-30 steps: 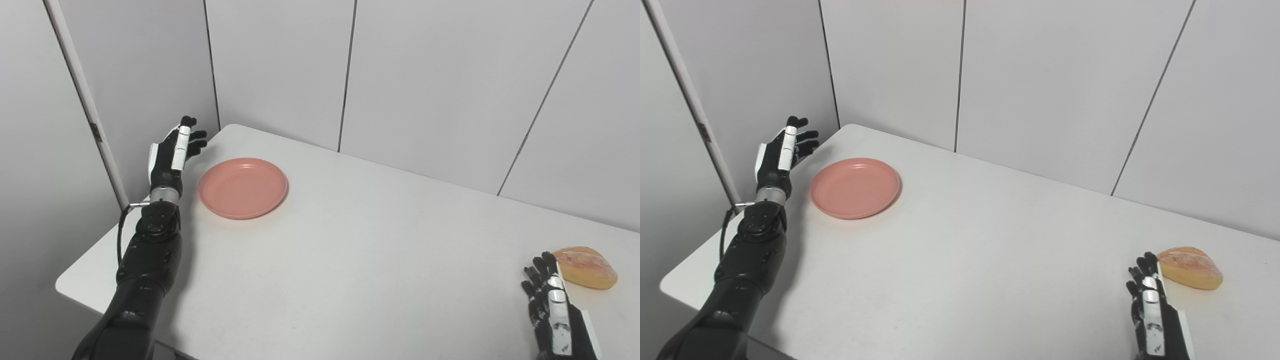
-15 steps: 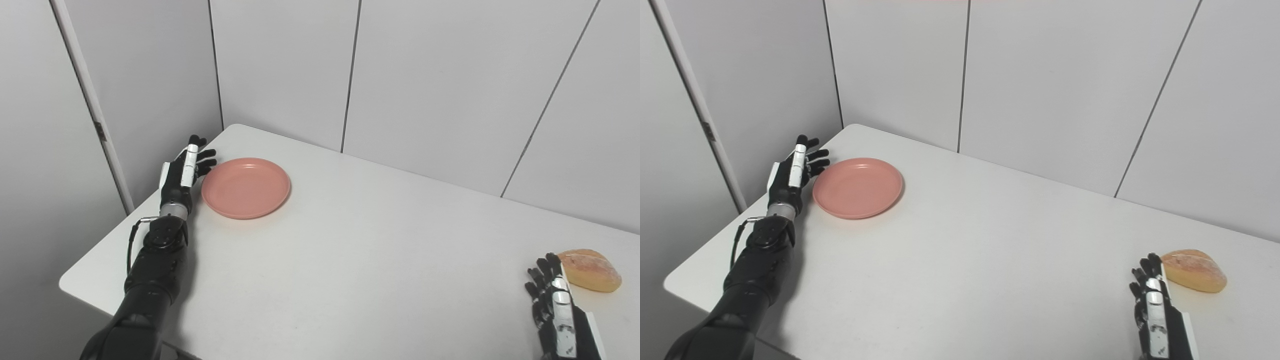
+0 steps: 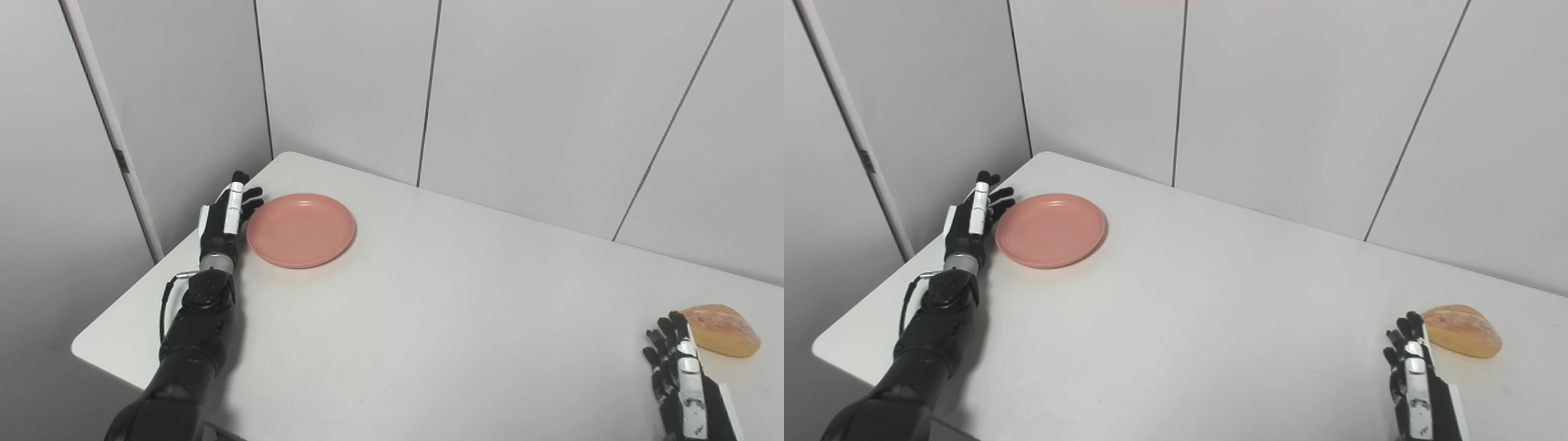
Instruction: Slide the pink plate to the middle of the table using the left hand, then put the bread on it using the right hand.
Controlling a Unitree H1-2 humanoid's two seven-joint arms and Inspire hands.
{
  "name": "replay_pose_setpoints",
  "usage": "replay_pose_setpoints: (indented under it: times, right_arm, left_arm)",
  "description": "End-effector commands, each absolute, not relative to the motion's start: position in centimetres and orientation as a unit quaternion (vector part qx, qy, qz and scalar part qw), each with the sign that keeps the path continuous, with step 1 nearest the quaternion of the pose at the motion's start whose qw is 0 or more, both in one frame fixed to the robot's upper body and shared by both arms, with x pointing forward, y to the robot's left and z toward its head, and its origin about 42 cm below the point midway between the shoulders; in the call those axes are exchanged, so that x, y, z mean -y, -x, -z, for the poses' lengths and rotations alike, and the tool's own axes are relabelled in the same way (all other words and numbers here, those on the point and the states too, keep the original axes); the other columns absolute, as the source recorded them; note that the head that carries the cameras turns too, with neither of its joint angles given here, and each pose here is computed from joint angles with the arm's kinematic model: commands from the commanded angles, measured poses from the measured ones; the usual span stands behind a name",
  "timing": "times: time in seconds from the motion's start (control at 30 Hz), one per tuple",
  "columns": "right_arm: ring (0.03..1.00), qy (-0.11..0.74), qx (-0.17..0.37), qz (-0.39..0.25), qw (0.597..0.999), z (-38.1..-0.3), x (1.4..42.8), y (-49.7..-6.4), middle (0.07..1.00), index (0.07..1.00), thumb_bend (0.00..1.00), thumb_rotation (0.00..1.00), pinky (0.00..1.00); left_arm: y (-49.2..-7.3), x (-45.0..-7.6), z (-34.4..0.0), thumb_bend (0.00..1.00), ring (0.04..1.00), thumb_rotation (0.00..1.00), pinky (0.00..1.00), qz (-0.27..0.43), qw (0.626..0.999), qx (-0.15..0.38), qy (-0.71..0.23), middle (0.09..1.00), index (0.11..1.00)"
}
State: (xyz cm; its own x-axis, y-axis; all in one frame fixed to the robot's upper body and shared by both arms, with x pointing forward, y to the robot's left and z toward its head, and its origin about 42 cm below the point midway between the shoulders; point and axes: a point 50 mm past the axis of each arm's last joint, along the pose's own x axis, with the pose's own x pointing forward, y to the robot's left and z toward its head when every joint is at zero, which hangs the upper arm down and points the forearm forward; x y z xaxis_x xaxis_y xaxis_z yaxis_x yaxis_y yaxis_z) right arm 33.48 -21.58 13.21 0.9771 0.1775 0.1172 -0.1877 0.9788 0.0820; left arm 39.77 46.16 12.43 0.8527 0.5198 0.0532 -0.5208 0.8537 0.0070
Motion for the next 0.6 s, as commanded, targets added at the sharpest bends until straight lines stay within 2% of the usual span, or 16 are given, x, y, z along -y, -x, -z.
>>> replay_pose_setpoints:
  times: [0.0,0.33,0.57]
  right_arm:
    - [1.000,-0.044,0.083,-0.099,0.991,-15.0,21.4,-34.1,1.000,1.000,0.45,0.94,1.00]
    - [1.000,-0.047,0.084,-0.095,0.991,-15.2,21.3,-34.0,1.000,1.000,0.44,0.94,1.00]
    - [1.000,-0.048,0.079,-0.097,0.991,-15.3,21.4,-34.0,1.000,1.000,0.46,0.94,1.00]
  left_arm:
    - [-41.8,-46.1,-15.4,0.81,0.756,1.00,0.80,-0.265,0.961,0.074,-0.005,0.787,0.828]
    - [-42.4,-44.8,-14.9,0.86,0.762,0.99,0.82,-0.256,0.963,0.078,0.023,0.780,0.832]
    - [-43.0,-44.1,-14.6,0.85,0.772,1.00,0.86,-0.249,0.964,0.084,0.034,0.804,0.854]
